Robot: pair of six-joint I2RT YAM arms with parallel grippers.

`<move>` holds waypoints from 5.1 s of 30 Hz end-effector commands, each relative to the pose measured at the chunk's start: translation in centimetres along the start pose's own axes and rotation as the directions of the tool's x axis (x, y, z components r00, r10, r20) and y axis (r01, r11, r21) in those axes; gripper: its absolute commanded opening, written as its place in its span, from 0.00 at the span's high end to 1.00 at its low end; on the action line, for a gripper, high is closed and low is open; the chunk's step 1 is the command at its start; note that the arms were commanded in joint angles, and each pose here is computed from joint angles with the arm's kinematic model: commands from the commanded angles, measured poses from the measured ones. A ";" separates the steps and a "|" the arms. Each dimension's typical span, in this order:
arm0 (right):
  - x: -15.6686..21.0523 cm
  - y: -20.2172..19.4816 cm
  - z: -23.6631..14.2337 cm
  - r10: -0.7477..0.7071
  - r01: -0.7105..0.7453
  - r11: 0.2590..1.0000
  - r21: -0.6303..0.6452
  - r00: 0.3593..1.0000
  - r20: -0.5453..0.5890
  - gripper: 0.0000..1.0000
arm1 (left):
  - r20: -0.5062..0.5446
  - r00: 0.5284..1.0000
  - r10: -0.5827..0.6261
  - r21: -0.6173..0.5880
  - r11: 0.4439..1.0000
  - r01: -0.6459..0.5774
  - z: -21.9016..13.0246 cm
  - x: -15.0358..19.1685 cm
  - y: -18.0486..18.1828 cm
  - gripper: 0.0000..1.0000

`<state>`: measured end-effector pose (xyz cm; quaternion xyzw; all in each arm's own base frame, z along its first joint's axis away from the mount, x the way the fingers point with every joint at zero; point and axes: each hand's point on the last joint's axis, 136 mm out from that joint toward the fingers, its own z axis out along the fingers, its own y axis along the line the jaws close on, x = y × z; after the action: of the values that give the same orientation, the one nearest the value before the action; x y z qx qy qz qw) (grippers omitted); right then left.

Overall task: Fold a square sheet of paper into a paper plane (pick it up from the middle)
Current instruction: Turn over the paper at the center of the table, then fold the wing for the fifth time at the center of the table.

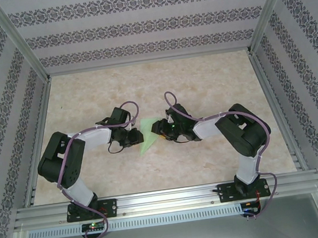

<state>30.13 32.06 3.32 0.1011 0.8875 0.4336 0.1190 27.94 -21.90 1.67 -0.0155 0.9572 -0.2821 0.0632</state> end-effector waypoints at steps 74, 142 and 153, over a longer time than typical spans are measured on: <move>3.1 0.5 -3.0 -0.441 0.693 0.200 0.692 0.695 -0.569 0.81 | 0.744 0.667 -0.032 -0.177 0.954 0.244 -19.1 0.7 5.7 0.54; 4.3 -6.0 -4.1 -0.132 0.167 0.955 0.246 0.980 -0.151 0.89 | 0.179 0.984 0.006 0.072 0.997 -0.019 -3.3 2.5 -4.7 0.41; 4.3 -6.5 -4.0 -0.118 0.150 0.956 0.254 0.984 -0.136 0.89 | 0.152 0.985 -0.075 0.144 0.988 0.053 -1.0 1.9 -6.1 0.43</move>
<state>24.49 27.60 1.23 0.0134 0.9393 0.3336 0.0785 24.72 -24.64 3.97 -0.0598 0.9420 -0.3092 0.1161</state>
